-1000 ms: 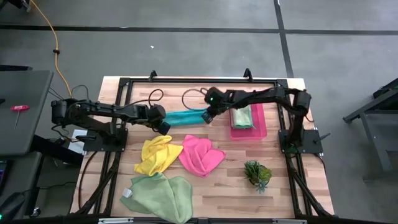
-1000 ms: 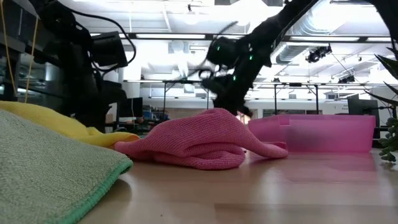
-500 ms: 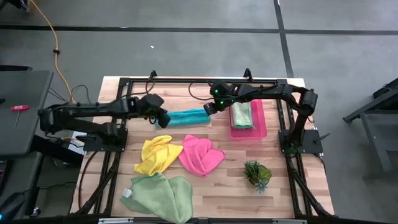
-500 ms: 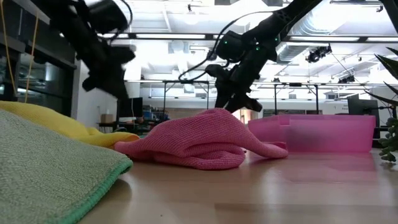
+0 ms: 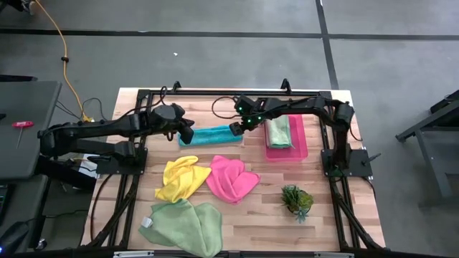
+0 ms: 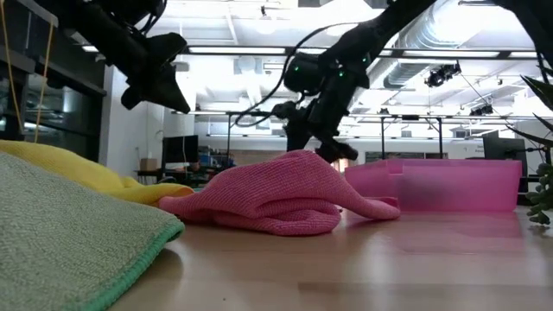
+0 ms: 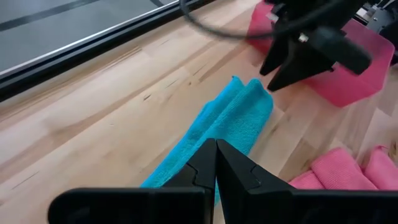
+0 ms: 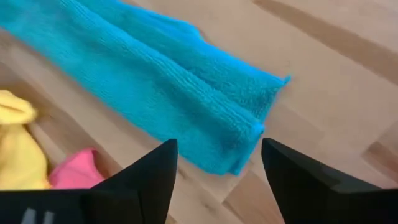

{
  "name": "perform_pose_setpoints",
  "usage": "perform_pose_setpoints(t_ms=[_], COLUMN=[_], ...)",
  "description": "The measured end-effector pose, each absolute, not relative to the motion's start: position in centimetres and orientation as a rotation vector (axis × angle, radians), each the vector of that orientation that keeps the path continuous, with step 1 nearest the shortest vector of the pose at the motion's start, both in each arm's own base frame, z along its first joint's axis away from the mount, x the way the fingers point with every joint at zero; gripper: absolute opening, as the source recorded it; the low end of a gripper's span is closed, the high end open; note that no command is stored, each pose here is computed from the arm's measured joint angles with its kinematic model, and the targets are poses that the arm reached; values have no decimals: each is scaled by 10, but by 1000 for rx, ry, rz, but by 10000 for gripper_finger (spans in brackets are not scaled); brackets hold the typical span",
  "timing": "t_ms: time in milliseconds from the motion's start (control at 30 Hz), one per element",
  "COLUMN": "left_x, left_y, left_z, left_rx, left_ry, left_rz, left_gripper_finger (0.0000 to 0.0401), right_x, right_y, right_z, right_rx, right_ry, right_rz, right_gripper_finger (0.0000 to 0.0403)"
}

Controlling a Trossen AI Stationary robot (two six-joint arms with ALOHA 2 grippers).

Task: Fold microfiber towels
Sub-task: Fold the blue microfiber cloth

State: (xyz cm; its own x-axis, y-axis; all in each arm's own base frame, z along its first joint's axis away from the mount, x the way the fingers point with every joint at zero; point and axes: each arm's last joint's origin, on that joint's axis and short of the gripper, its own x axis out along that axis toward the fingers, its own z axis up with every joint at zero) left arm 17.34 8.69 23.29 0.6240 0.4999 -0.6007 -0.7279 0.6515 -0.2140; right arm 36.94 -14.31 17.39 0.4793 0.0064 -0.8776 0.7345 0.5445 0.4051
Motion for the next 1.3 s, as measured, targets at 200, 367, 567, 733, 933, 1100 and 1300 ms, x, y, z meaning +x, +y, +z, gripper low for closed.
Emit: perform_pose_setpoints(t_ms=[200,367,567,733,933,1100,1300], left_x=[173,173,173,173,173,173,173], left_y=[87,87,87,87,87,87,87], left_z=[233,232,232,232,232,232,232], left_rx=[-487,-487,-487,-487,-487,-487,-484], left_ry=[528,530,530,530,530,530,529], left_rz=[738,739,738,738,739,740,747], left_gripper_finger=[0,0,0,0,0,0,0], right_x=[371,377,383,382,378,370,361], right_y=[-145,-148,-146,-145,-148,-157,-166], right_z=[159,146,140,140,144,156,179], right_rx=[887,880,878,877,864,844,826], right_ry=[1026,1009,998,1009,1008,986,936], right_rz=[-556,-560,-535,-537,-546,-598,-606], right_gripper_finger=[227,227,227,227,227,227,227])
